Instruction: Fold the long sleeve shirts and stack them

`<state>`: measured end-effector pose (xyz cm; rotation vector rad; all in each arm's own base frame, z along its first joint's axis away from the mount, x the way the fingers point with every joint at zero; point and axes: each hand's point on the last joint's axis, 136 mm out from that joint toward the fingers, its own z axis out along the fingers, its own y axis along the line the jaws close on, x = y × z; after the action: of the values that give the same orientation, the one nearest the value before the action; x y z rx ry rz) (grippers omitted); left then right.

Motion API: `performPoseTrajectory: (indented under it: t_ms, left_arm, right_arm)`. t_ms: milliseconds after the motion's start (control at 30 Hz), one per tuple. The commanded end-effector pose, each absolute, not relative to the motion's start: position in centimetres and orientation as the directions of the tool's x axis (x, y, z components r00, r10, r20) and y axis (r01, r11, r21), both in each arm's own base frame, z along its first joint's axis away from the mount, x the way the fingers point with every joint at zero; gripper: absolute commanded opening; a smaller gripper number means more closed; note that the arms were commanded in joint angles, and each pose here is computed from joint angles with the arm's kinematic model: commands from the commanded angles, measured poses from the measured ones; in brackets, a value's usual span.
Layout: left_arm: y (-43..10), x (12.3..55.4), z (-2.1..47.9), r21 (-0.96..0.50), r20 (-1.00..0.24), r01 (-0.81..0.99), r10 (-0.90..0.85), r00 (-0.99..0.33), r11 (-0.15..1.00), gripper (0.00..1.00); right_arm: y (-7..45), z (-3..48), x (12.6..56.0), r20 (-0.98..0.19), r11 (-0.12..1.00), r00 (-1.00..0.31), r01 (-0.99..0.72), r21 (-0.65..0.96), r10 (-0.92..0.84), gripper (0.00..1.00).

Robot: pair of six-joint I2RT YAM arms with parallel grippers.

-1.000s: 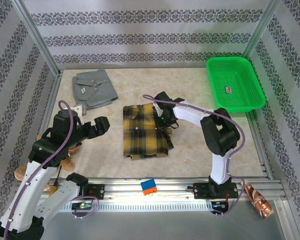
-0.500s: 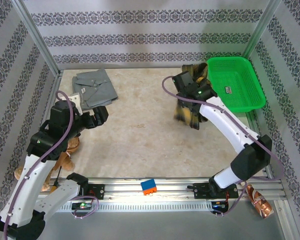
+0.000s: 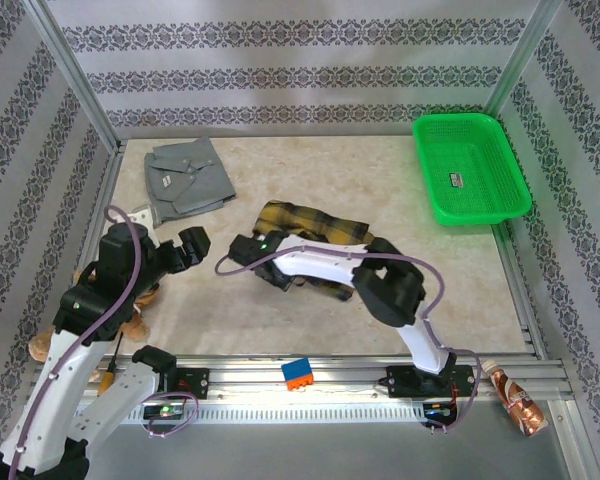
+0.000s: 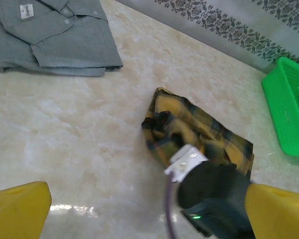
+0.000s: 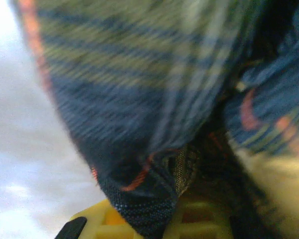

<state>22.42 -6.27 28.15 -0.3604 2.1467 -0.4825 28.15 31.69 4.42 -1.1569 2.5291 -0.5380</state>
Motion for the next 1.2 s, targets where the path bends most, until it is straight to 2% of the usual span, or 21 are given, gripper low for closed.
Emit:
performPoseTrajectory:
  t_ms: [0,100,167,200,367,533,700,800,1000,1100,1167]
  left_arm:
    - [-5.2,21.2,26.8,-0.495,-0.664,-0.162,-0.492,-0.563,0.854,1.00]
    - [-5.2,20.8,26.3,-0.517,-0.648,-0.171,-0.514,-0.563,0.839,1.00]
    - [-5.1,20.6,26.2,-0.527,-0.639,-0.177,-0.525,-0.562,0.831,1.00]
    - [-5.1,20.5,26.0,-0.533,-0.633,-0.184,-0.534,-0.561,0.826,1.00]
    - [-5.7,20.1,25.4,-0.581,-0.584,-0.197,-0.573,-0.574,0.790,1.00]
    - [-6.2,19.4,23.9,-0.636,-0.505,-0.240,-0.631,-0.589,0.733,1.00]
    - [-9.2,19.6,20.1,-0.745,-0.306,-0.286,-0.690,-0.656,0.603,1.00]
    - [-11.5,20.3,17.5,-0.786,-0.186,-0.319,-0.695,-0.694,0.530,1.00]
    - [-17.0,22.1,14.9,-0.785,-0.145,-0.318,-0.656,-0.741,0.531,1.00]
    - [-20.0,23.2,12.9,-0.794,-0.094,-0.343,-0.659,-0.746,0.502,1.00]
    - [-20.1,24.1,11.8,-0.766,-0.117,-0.370,-0.679,-0.725,0.526,1.00]
  right_arm:
    - [34.4,4.4,26.2,-0.143,0.745,-0.740,-0.609,-0.273,-0.658,0.05]
    - [35.9,3.6,24.8,-0.133,0.807,-0.798,-0.571,-0.149,-0.588,0.20]
    - [37.1,3.9,23.9,-0.134,0.846,-0.837,-0.533,-0.027,-0.531,0.41]
    - [37.7,4.1,23.5,-0.131,0.854,-0.849,-0.519,0.030,-0.511,0.46]
    - [41.4,9.3,20.7,-0.155,0.822,-0.887,-0.461,0.334,-0.434,0.62]
    - [41.0,16.4,19.2,-0.226,0.770,-0.899,-0.437,0.465,-0.375,0.75]
    - [36.0,20.3,19.3,-0.290,0.788,-0.908,-0.408,0.461,-0.301,0.80]
    - [31.6,21.0,20.3,-0.356,0.825,-0.900,-0.392,0.407,-0.252,0.88]
    - [24.8,19.9,20.8,-0.374,0.868,-0.910,-0.324,0.377,-0.177,0.90]
    - [23.6,19.0,20.3,-0.367,0.861,-0.917,-0.308,0.404,-0.156,0.91]
    - [23.6,17.8,19.8,-0.339,0.848,-0.928,-0.299,0.438,-0.153,0.90]
